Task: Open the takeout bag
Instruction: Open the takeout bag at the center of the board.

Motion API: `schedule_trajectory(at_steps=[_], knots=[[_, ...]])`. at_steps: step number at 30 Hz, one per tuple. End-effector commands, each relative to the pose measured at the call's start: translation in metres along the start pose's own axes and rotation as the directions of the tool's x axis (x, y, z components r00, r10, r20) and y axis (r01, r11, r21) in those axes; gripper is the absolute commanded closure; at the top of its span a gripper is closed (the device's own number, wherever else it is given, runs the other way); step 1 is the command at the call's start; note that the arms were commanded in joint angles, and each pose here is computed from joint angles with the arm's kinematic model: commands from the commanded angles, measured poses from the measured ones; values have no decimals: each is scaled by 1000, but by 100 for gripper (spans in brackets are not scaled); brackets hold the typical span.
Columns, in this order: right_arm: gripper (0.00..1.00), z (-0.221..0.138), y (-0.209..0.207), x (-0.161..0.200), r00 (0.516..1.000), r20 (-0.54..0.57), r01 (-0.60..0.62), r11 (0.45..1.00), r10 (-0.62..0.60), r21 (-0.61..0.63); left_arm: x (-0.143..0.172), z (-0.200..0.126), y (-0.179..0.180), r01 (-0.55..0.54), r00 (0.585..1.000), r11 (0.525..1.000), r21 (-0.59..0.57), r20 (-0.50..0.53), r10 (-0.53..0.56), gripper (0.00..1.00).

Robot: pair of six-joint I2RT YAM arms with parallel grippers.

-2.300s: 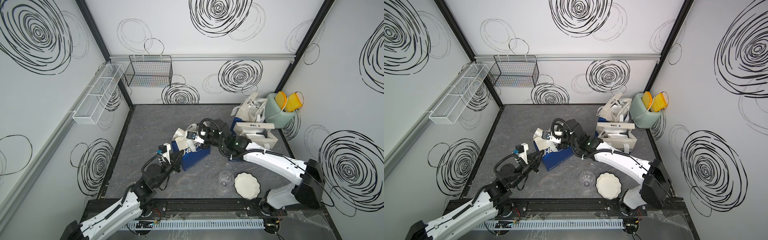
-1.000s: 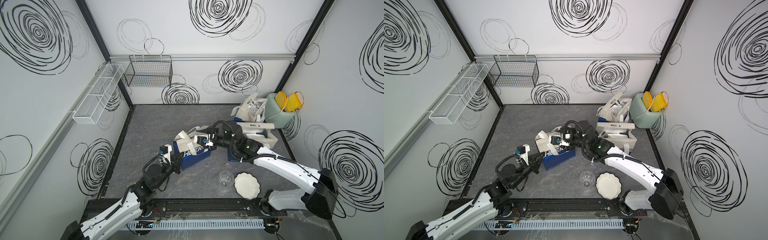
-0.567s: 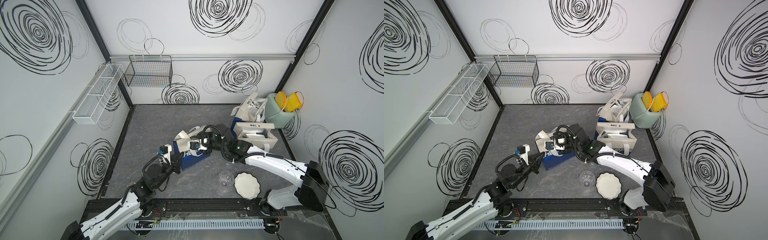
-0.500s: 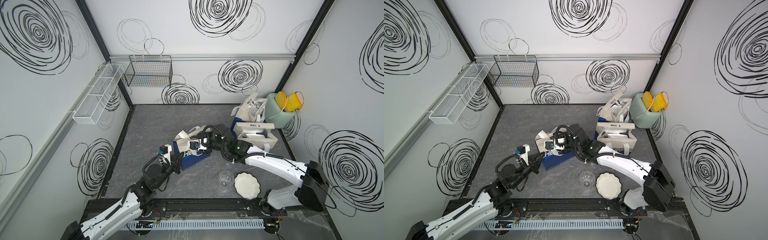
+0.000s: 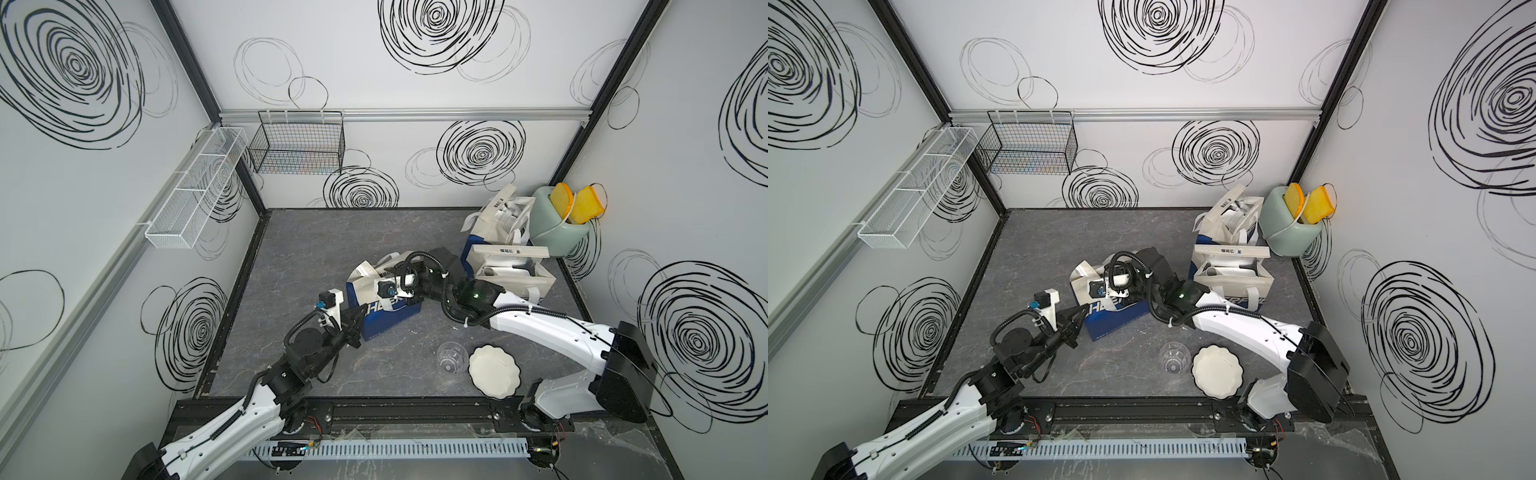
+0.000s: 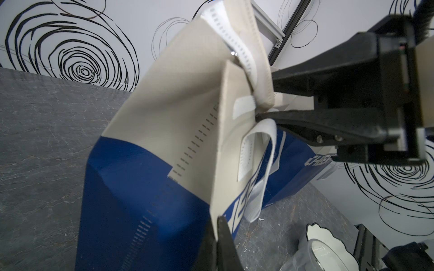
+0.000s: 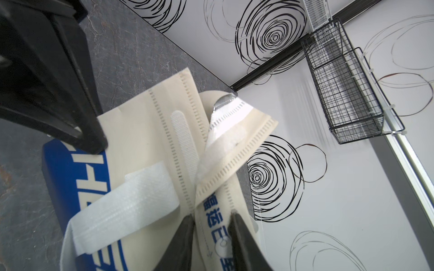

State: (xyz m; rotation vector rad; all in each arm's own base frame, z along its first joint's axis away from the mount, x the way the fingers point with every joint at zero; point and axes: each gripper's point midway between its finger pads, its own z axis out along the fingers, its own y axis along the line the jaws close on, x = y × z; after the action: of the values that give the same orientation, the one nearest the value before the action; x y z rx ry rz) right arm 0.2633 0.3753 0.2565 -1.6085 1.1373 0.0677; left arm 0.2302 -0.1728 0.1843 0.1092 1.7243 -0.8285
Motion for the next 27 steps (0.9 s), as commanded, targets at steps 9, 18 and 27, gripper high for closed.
schedule_trajectory(at_steps=[9, 18, 27], knots=[[70, 16, 2, -15, 999, 18, 32, 999, -33, 43, 18, -1, 12, 2, 999, 999, -35, -49, -4, 100], [82, 16, -13, -14, 1000, 7, 24, 995, -25, 92, 18, -1, 13, 3, 999, 999, -35, -50, -5, 100], [100, 17, -14, -13, 1000, 2, -3, 996, 3, 90, 19, 0, 13, 4, 999, 999, -34, -53, -6, 100]])
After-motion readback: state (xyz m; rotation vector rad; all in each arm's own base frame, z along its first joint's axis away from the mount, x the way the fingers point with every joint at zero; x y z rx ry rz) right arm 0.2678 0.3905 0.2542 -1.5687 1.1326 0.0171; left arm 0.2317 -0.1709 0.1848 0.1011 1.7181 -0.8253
